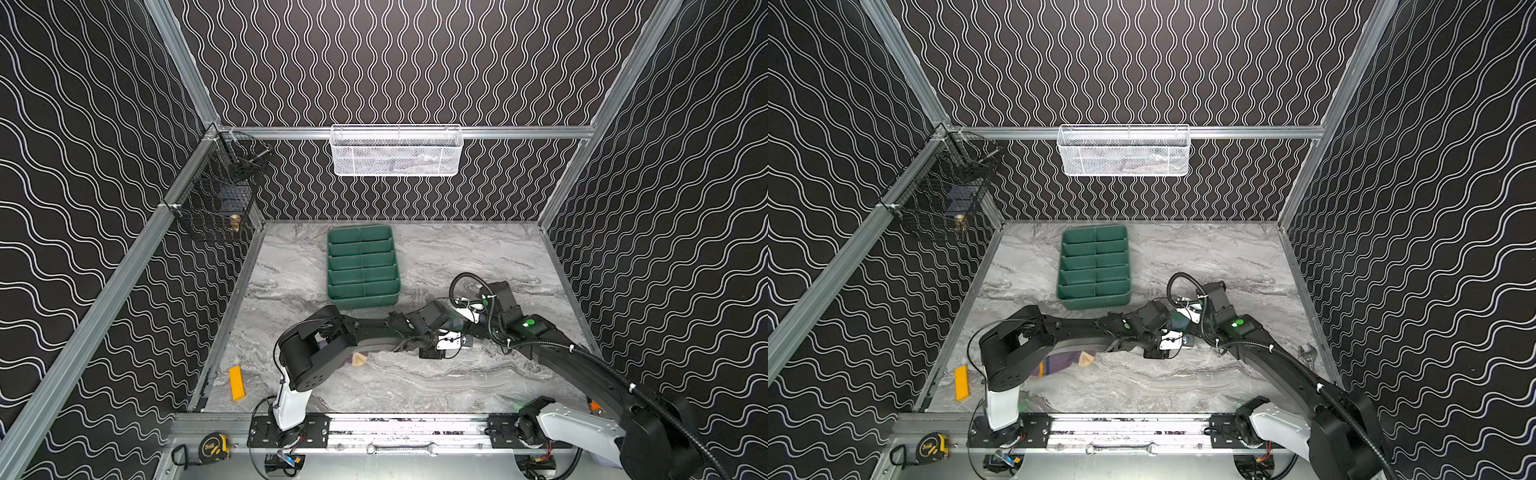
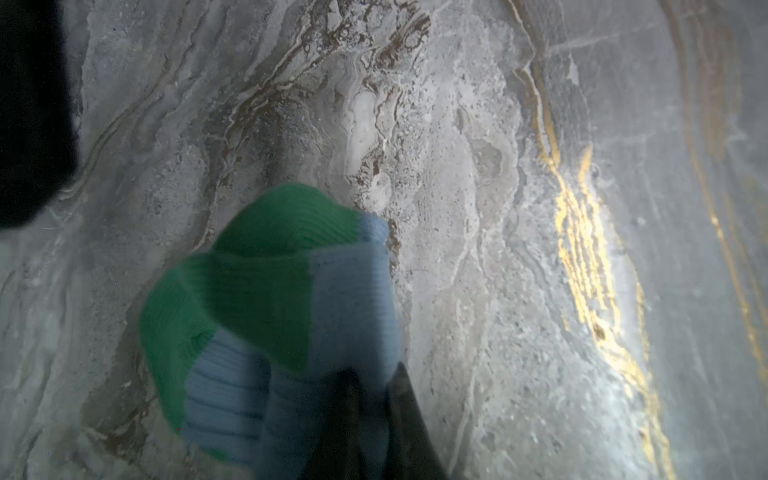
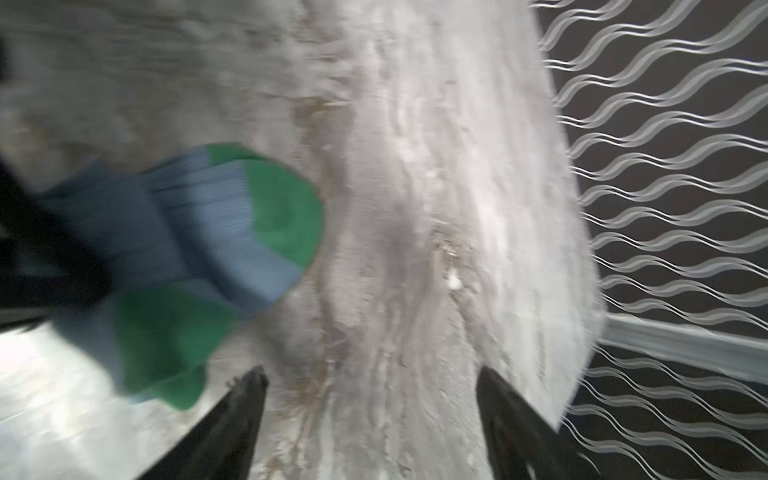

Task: Roll the socks

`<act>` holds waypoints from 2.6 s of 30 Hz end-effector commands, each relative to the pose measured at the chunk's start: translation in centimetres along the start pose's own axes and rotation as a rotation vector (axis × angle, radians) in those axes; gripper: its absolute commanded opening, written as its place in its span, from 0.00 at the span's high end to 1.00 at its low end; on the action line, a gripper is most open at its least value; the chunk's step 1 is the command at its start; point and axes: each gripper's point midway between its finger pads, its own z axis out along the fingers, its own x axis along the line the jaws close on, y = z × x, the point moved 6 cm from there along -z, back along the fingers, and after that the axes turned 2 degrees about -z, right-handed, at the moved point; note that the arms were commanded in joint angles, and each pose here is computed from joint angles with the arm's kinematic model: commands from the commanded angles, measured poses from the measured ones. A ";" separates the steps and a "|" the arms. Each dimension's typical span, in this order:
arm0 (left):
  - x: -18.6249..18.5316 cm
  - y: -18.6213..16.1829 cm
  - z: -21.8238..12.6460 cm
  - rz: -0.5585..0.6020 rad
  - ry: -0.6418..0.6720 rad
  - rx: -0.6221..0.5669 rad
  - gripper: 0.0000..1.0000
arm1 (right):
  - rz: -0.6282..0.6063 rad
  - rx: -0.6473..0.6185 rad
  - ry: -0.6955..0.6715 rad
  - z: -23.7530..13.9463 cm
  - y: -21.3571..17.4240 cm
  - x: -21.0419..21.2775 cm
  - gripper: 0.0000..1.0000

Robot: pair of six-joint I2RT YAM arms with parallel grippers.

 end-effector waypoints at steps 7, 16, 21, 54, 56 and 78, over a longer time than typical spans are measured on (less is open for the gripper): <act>-1.3 -7.8 -0.5 -0.338 -0.241 0.451 1.00 | 0.228 0.179 -0.409 -0.3 -2.5 -8.2 0.04; 1.2 -6.5 -2.4 -0.466 -0.305 0.346 1.00 | -0.016 0.470 -0.218 3.4 -6.4 -3.8 0.04; 2.3 -6.8 -1.9 -0.577 -0.424 0.328 1.00 | 0.187 0.399 -0.340 1.4 -4.6 -7.7 0.05; 3.5 -11.1 3.0 -0.724 -0.528 0.473 1.00 | -0.610 -0.223 0.139 5.0 3.7 9.2 0.18; 3.5 -11.2 3.0 -0.726 -0.532 0.468 1.00 | -0.597 -0.224 0.137 5.3 4.0 9.0 0.18; 2.5 -11.4 3.2 -0.758 -0.590 0.477 1.00 | -0.608 -0.238 0.048 2.6 4.1 6.3 0.21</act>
